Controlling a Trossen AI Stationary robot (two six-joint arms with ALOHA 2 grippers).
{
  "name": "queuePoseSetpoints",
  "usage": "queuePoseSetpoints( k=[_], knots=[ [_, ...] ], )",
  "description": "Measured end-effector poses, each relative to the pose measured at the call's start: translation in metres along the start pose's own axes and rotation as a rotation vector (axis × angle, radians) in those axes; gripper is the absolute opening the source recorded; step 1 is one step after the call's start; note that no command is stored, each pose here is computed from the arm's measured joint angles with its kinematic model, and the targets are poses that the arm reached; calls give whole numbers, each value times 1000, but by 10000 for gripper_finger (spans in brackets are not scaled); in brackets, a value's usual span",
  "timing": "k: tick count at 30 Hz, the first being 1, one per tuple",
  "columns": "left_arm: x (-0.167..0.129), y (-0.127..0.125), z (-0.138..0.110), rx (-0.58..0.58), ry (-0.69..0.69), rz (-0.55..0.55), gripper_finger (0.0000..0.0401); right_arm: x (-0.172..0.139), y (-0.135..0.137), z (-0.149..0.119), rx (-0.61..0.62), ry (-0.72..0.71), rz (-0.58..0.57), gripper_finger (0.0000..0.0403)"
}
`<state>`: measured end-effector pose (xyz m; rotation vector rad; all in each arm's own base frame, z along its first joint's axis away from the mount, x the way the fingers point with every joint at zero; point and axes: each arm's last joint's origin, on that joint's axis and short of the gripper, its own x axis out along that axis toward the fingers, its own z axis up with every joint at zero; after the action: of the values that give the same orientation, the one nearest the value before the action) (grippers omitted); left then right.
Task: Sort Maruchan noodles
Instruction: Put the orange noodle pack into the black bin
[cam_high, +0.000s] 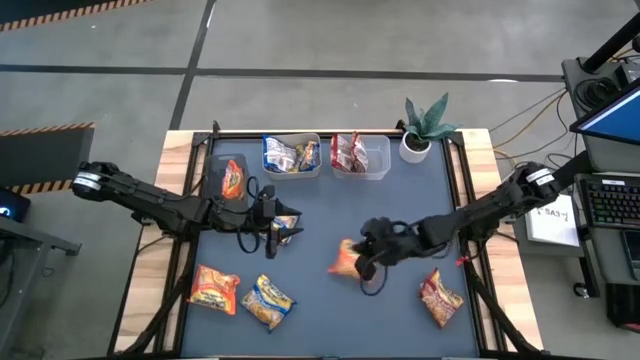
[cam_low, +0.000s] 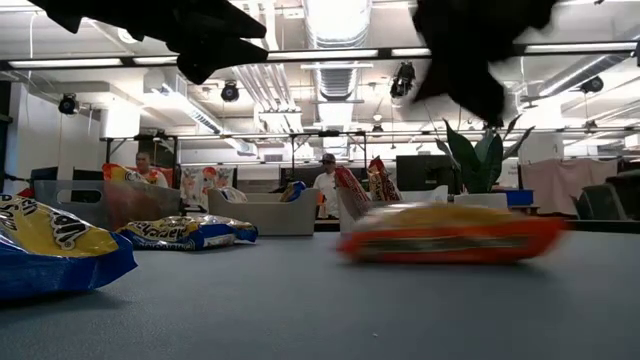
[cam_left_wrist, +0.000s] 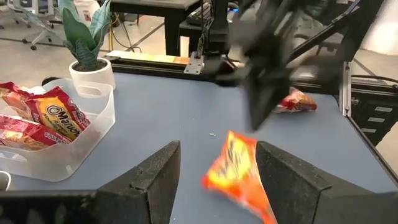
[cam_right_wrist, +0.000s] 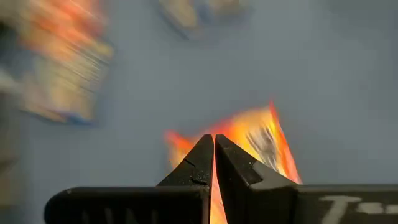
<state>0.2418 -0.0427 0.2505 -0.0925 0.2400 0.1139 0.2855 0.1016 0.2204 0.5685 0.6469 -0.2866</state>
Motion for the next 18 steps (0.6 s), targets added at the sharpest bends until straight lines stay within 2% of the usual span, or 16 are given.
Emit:
queuePoseSetpoints(
  k=[3,9,13,18],
  knots=[
    [0,0,1,-11,-5,-1,194,-23,18,25,-106,-138,156,8],
    [0,-4,-4,-32,35,-51,194,-57,21,37,-183,-201,229,8],
    [7,-7,-13,-38,94,-93,194,-55,13,28,-178,-136,185,8],
    [24,-13,-34,-61,208,-147,194,-37,1,9,-158,-36,95,9]
  ],
)
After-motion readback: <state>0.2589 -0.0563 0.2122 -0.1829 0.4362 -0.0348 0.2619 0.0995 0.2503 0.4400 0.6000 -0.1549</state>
